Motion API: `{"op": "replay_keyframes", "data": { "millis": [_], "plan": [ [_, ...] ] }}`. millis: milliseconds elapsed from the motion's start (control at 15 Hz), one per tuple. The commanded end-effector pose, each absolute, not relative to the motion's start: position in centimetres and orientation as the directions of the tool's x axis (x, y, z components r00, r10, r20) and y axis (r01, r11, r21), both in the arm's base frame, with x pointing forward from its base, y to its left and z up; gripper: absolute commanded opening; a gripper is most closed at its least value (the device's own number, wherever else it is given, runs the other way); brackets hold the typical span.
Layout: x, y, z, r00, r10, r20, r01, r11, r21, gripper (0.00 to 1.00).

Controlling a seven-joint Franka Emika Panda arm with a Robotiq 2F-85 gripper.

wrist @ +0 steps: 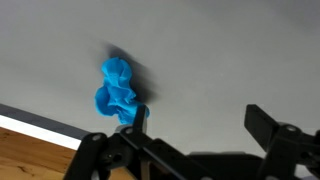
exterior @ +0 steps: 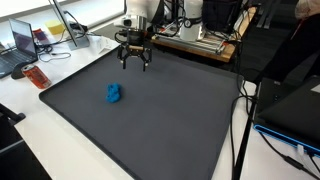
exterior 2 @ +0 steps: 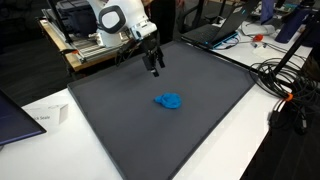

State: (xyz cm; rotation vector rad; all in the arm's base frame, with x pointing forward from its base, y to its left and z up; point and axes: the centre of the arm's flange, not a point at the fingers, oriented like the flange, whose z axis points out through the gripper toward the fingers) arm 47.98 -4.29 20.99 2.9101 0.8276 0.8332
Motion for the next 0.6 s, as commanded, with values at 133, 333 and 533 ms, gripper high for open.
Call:
{"op": "replay_keyframes", "data": {
  "millis": [133, 333, 533],
  "plan": [
    [51.3, -8.3, 25.0, 0.743, 0.437, 0.508, 0.457, -0.885, 0.092, 1.0],
    [52.6, -9.6, 25.3, 0.757, 0.417, 0.502, 0.445, -0.893, 0.07, 1.0],
    [54.2, -11.0, 25.8, 0.775, 0.395, 0.493, 0.429, -0.902, 0.048, 1.0]
  ]
}}
